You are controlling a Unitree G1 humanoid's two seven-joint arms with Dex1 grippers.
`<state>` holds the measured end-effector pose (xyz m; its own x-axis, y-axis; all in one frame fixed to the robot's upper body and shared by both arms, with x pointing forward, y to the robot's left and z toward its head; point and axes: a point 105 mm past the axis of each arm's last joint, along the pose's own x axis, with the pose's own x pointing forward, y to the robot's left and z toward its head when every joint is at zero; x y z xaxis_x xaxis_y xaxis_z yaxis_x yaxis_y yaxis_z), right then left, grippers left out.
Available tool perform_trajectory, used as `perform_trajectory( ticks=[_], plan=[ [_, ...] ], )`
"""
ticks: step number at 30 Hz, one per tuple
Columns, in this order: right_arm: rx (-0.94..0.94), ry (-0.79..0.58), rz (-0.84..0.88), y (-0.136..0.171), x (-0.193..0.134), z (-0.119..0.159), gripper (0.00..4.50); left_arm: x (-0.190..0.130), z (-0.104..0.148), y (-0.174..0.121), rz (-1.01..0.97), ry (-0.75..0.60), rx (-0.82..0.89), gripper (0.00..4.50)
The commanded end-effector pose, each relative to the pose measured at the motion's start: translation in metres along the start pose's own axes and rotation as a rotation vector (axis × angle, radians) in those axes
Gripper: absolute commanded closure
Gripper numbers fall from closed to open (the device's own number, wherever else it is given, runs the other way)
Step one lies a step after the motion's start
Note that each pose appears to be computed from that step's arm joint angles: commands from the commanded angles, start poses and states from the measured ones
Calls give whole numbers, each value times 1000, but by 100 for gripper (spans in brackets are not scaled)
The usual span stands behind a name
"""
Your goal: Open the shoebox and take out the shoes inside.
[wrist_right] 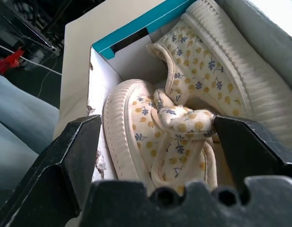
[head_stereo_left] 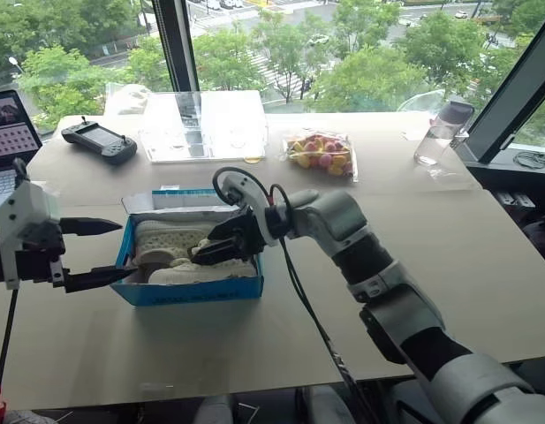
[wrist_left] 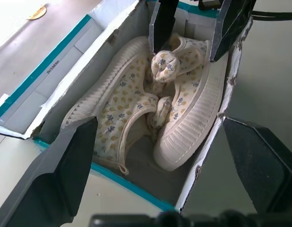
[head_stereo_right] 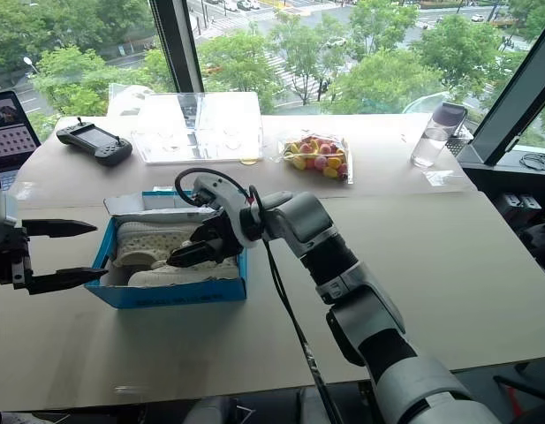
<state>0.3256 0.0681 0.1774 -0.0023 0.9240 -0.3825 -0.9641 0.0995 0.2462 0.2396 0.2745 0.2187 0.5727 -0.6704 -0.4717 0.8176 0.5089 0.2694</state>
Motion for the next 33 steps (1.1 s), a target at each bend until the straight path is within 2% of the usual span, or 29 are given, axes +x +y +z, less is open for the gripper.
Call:
perform_trajectory(
  ticks=[1,5,8,10,19,20,24,26,28,30,33],
  plan=[
    [-13,15,-13,-4,6,-5,3,-9,10,2,23,-19,48,0],
    [-34,71,-23,-10,10,-21,3,-13,14,3,30,-40,51,0],
    [-25,84,-17,-11,12,-27,66,-13,15,4,38,-46,55,0],
    [-20,79,-5,-10,12,-27,143,-13,15,4,39,-48,55,0],
    [32,-31,89,6,-2,4,435,-11,14,5,42,-60,54,0],
    [34,-50,102,7,-5,8,447,-10,14,6,43,-63,55,0],
    [93,-130,158,14,-15,25,447,-8,14,6,40,-67,56,0],
    [30,-95,62,0,-15,18,447,-8,13,5,38,-69,55,0],
    [57,-130,73,0,-20,26,447,-7,13,5,38,-69,55,0],
    [-56,-87,-11,-11,-23,21,447,-7,12,5,37,-68,54,0],
    [12,-157,76,-2,-35,36,447,-6,11,5,37,-66,55,0]
  ],
)
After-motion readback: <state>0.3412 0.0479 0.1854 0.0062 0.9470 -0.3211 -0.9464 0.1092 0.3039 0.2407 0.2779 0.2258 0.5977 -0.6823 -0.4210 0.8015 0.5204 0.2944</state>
